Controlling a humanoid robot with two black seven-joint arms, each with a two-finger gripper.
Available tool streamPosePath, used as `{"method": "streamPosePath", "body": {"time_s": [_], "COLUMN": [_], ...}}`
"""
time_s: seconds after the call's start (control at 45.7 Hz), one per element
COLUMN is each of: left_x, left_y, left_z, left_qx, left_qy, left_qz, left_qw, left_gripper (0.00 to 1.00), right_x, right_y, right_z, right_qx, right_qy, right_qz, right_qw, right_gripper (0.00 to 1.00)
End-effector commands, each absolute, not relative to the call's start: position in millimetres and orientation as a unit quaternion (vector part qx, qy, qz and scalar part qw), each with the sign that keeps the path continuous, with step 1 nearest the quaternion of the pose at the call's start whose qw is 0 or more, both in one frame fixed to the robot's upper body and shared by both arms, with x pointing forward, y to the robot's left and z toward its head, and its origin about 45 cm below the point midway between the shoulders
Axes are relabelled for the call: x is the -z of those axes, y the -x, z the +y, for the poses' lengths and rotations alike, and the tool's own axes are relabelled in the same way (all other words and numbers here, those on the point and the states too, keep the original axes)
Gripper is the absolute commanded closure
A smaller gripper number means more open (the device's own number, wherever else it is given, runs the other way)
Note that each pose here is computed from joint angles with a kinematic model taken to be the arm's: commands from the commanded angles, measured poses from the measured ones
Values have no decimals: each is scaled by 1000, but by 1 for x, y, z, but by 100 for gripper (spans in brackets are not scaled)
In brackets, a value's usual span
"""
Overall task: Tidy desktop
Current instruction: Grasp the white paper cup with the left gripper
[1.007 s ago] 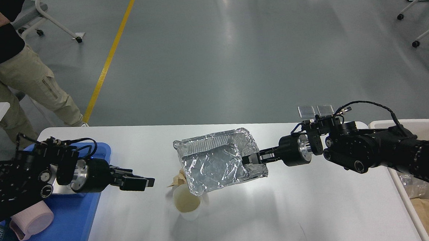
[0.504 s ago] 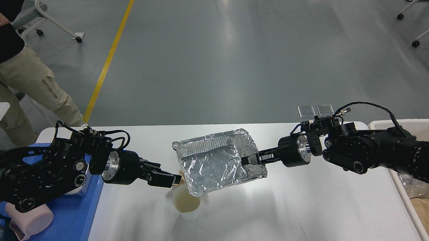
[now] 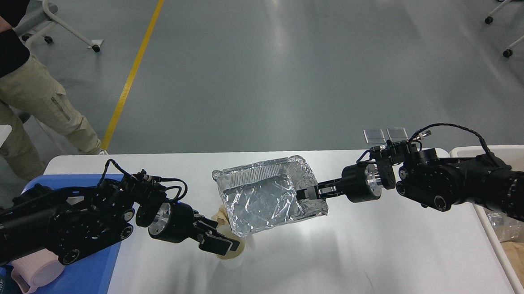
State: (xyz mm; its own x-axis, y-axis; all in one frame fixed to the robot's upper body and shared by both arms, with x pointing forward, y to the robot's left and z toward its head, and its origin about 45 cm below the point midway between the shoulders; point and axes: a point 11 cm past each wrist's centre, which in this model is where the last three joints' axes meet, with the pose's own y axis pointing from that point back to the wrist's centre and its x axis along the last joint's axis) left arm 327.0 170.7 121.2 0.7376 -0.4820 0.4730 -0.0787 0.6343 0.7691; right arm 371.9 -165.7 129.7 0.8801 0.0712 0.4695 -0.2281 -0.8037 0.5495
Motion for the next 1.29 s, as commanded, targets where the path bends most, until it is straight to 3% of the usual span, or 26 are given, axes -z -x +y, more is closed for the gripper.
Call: {"method": "streamPosePath", "body": {"time_s": [0.0, 0.109, 0.175, 0.241, 0.46, 0.547, 0.766, 1.27], "left_x": [-122, -119, -116, -115, -116, -118, -122, -153], "left_y": [-324, -321, -321, -320, -317, -314, -312, -315], "left_z": [168, 171, 176, 180, 188, 189, 205, 269], "left_qx": [145, 156, 160, 163, 183, 199, 221, 162], "left_qy": [-392, -393, -398, -396, -384, -373, -372, -391], "left_qz": [-369, -368, -366, -362, -363, -366, -371, -362], "left_qw": [830, 828, 826, 828, 829, 829, 822, 831], "left_gripper": [30, 42, 59, 69, 86, 99, 99, 99], "right_x": [-130, -130, -130, -130, -131, -131, -129, -129], "right_y": [-372, -372, -373, -373, -373, -373, -372, -373], "right_z": [-165, -165, -165, -165, -165, -164, -167, -166], "right_qx": [-241, -241, -242, -242, -237, -238, -238, -239], "right_qy": [-919, -919, -919, -919, -921, -921, -920, -920], "right_qz": [-43, -44, -45, -45, -49, -51, -52, -52], "right_qw": [310, 309, 309, 309, 306, 305, 307, 308], "right_gripper": [100, 100, 100, 100, 100, 100, 100, 100]}}
